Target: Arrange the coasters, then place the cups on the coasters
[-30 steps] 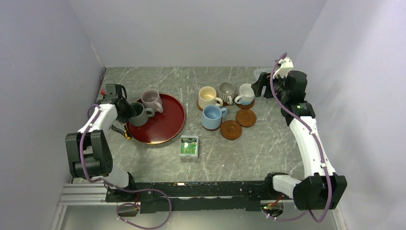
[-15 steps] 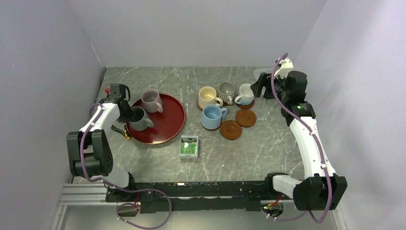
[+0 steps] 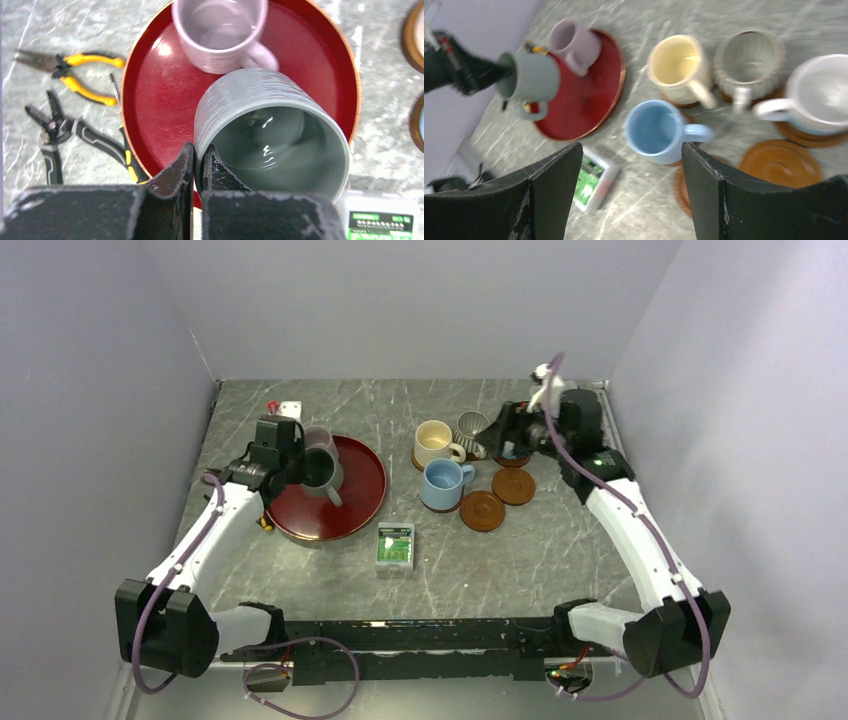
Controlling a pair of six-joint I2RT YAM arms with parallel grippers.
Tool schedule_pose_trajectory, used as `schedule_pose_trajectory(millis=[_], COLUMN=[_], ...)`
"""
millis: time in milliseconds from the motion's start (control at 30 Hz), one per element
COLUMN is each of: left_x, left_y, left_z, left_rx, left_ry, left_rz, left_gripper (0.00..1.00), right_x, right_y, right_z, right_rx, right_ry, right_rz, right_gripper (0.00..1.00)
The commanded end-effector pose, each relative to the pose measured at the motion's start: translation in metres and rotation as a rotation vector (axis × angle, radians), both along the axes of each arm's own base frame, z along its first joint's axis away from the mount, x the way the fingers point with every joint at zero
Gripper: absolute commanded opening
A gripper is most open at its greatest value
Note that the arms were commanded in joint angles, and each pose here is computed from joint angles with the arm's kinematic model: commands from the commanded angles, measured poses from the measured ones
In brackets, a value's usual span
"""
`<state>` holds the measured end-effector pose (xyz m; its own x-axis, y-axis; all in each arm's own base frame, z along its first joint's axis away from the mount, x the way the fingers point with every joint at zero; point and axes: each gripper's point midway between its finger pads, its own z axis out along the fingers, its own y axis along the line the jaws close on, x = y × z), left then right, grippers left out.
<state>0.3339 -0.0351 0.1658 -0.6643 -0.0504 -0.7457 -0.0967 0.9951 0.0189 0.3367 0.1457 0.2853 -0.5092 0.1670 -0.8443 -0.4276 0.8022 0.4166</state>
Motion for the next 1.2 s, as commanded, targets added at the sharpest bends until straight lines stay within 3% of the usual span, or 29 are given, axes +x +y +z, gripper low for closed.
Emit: schedule_pose_trajectory(millis=[0,267,533,800,967,1167], left_x=[0.021,0.013,0.002,-0.002,-0.002,-0.003], left_y=[-0.045,-0.096,-0.109,-0.116,-0.115,-0.117], left_z=[0.057,0.065,0.04,0.038,0.036,0.037], left_rx=[-0.034,-0.116,-0.124,-0.142,-0.141,-0.152], left_ry=[-0.202,-0.195,-0.114,-0.1,-0.095,-0.096], left_rz=[-0.195,-0.387,-0.441,-0.461,-0.453,-0.462], left_gripper=[0.03,0.03,0.03,0.03,0.03,0.03], right_x=[-0.006,-0.013,-0.021,-0.01,-0.007,0.001], right_y=[0.063,0.162,0.221,0.245,0.255,0.253], right_z=[0.0,-0.025,-0.043,-0.071,-0.093,-0.109], right_rx=[0.03,-0.01,-0.086,-0.261,-0.368,-0.466], right_ry=[0.036,0.117,0.144,0.141,0.145,0.138], right_rz=[0.123,0.245,0.294,0.211,0.175,0.103], right_gripper=[0.76,0.73,0.7,0.65,0.5,0.44])
